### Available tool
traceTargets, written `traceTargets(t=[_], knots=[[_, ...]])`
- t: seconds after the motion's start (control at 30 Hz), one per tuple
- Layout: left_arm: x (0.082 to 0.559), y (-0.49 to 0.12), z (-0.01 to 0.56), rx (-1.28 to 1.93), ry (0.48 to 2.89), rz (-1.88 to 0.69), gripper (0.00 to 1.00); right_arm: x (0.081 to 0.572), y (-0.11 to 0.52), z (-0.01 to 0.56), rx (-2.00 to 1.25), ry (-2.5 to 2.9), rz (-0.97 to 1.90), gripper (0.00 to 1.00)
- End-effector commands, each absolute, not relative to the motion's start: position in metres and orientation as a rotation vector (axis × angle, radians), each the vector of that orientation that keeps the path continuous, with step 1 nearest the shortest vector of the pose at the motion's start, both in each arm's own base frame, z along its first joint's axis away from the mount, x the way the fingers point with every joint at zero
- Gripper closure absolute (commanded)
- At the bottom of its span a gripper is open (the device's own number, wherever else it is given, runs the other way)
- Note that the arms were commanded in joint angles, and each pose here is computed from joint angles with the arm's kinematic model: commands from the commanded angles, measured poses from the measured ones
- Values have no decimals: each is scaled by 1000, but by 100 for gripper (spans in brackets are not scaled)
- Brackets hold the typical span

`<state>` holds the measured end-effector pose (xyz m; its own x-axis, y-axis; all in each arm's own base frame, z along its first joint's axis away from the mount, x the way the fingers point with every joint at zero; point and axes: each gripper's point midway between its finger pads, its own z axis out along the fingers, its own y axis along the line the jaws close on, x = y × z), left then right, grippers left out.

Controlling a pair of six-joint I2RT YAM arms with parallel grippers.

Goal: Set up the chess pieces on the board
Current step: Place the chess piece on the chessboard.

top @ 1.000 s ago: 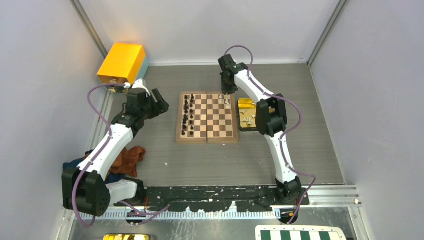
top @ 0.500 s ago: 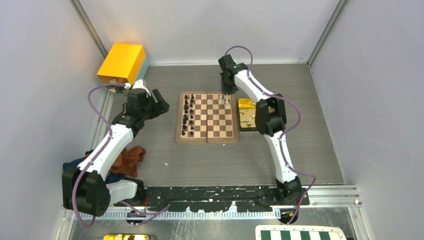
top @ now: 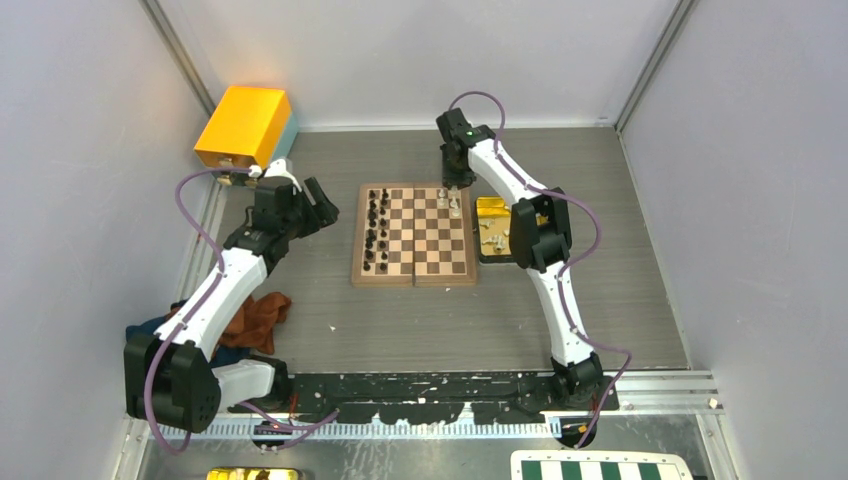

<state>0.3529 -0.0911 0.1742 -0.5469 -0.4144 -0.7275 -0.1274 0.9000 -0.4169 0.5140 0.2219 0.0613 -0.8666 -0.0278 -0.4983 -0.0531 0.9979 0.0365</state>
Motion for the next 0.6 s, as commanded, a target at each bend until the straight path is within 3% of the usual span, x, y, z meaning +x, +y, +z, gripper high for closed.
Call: traceTargets(t=[0.0,0.57], knots=[[364,-94,188,-365,2073,-410,30,522,229,85,-79,2566,89,66],[368,-94,198,-344,2066,-385,30,530,228,142,-78,2456,115,64]])
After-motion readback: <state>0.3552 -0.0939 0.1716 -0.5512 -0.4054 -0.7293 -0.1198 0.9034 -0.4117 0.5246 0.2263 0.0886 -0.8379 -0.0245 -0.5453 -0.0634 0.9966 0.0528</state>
